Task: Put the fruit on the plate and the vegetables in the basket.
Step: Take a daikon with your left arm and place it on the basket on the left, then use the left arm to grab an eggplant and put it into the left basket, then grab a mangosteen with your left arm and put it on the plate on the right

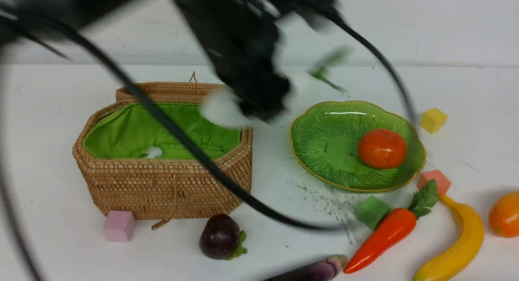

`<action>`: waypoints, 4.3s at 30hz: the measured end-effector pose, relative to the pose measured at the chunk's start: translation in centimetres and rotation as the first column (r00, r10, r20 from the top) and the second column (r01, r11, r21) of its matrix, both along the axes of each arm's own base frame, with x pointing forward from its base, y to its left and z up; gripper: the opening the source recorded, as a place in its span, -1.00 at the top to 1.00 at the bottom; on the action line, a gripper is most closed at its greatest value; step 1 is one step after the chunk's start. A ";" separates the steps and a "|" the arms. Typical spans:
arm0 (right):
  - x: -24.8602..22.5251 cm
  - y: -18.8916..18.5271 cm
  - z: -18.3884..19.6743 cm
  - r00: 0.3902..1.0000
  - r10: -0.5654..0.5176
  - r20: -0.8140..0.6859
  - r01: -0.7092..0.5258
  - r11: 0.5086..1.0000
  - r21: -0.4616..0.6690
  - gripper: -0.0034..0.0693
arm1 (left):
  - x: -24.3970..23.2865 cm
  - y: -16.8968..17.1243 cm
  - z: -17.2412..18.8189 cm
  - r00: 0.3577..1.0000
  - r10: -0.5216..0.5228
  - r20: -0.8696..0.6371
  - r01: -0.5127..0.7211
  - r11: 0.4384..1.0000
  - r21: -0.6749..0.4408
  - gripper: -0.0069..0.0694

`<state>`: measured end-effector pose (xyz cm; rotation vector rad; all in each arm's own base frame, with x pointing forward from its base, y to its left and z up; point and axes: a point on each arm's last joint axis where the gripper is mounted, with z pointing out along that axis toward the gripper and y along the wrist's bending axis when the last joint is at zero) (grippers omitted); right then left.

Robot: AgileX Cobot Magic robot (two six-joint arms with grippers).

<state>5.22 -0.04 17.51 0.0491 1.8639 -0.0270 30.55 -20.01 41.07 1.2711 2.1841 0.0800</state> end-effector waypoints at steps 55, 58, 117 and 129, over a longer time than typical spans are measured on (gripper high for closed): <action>0.0 0.0 0.0 1.000 0.000 -0.001 0.000 1.000 0.000 0.25 | -5.2 -11.7 -21.9 0.926 -0.012 -0.378 0.067 0.989 0.134 -0.54; 0.0 0.0 0.0 1.000 0.000 -0.001 0.000 1.000 0.000 0.25 | -5.1 -11.8 -22.3 0.925 -0.009 -0.381 0.067 0.988 0.138 -0.39; 0.0 0.0 0.0 1.000 0.000 -0.001 0.000 1.000 0.000 0.25 | -1.3 6.7 -6.5 0.845 0.236 -0.479 -0.373 0.903 -0.212 -0.72; 0.0 0.0 0.0 1.000 0.000 -0.001 0.000 1.000 0.000 0.25 | -3.5 5.3 -15.0 0.726 0.332 -0.602 -0.532 0.827 -0.185 -0.76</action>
